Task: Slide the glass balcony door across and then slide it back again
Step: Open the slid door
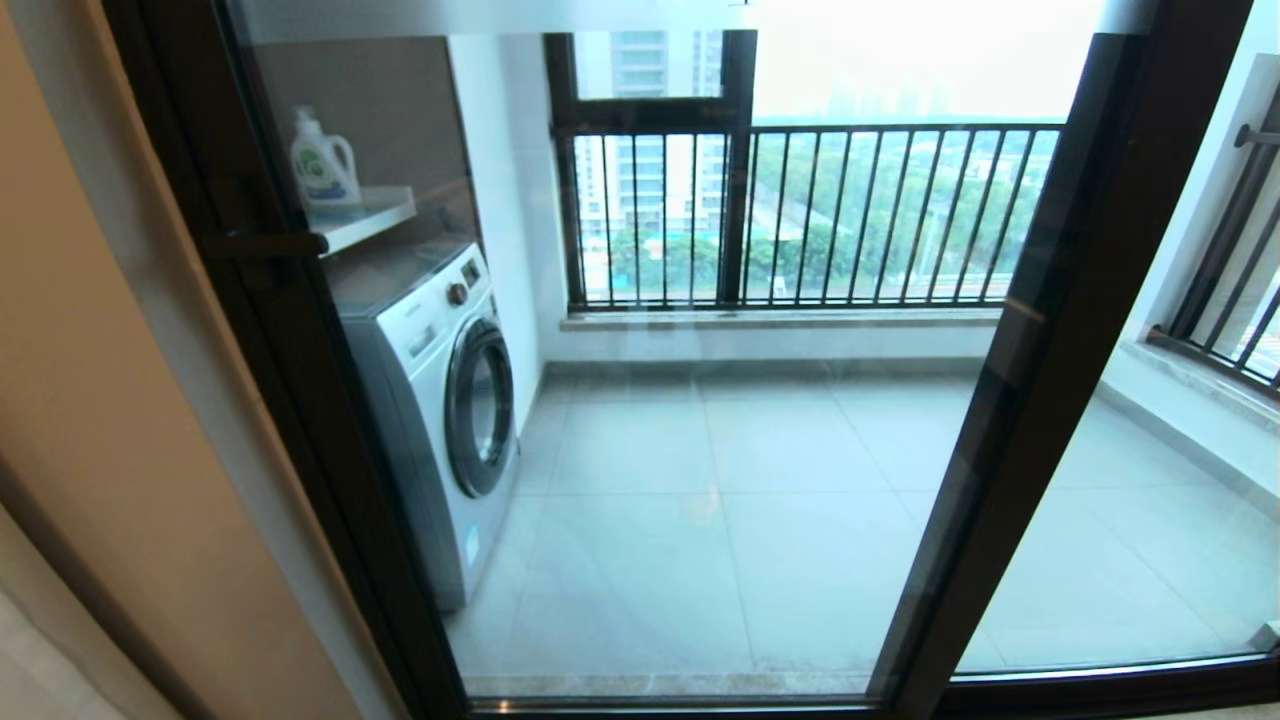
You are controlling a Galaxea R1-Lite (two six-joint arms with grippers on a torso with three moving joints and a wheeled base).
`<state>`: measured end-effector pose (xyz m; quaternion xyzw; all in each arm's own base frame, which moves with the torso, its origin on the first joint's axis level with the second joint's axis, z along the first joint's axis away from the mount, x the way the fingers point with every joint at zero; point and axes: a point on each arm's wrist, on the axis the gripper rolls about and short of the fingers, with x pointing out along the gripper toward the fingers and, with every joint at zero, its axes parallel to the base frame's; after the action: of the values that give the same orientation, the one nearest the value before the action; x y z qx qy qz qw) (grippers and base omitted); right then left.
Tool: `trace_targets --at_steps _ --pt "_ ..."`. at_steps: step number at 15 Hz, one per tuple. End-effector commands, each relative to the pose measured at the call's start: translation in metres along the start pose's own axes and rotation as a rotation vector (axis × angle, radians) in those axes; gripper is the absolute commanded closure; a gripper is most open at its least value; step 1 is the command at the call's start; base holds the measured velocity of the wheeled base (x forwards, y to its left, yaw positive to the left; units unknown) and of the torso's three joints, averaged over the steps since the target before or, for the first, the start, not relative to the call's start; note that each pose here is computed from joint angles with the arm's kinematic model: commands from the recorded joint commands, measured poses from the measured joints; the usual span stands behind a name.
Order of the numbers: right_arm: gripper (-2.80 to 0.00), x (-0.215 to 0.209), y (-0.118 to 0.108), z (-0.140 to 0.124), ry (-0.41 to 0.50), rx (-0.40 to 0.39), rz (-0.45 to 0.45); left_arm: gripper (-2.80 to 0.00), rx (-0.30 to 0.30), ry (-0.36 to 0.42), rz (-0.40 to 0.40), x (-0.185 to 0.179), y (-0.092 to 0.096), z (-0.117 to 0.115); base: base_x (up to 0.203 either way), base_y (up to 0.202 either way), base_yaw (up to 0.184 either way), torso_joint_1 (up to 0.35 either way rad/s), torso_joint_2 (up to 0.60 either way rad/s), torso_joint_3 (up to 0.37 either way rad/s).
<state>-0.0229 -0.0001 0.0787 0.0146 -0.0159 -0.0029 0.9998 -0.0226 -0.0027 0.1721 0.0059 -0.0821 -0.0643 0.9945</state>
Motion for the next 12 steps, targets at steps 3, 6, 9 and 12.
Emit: trace_targets --at_steps 3,6,9,12 --pt "0.0 0.001 0.0 -0.003 0.01 0.0 0.0 0.0 -0.019 0.135 -0.01 0.092 0.011 0.036 0.0 0.0 0.0 0.0 0.0 0.0" --pt "0.0 0.001 0.0 -0.003 0.01 0.0 0.0 0.0 -0.018 0.091 -0.016 0.163 0.02 0.064 0.0 0.0 0.0 0.0 0.0 0.0" --pt "0.0 0.001 0.0 -0.003 0.01 0.0 0.0 0.0 -0.015 0.043 -0.033 0.224 0.024 0.084 0.0 0.0 0.0 0.0 0.0 0.0" --pt "0.0 0.001 0.0 -0.003 0.01 0.0 0.0 0.0 -0.02 0.066 -0.056 0.267 0.024 0.078 0.0 0.0 0.0 0.0 0.0 0.0"
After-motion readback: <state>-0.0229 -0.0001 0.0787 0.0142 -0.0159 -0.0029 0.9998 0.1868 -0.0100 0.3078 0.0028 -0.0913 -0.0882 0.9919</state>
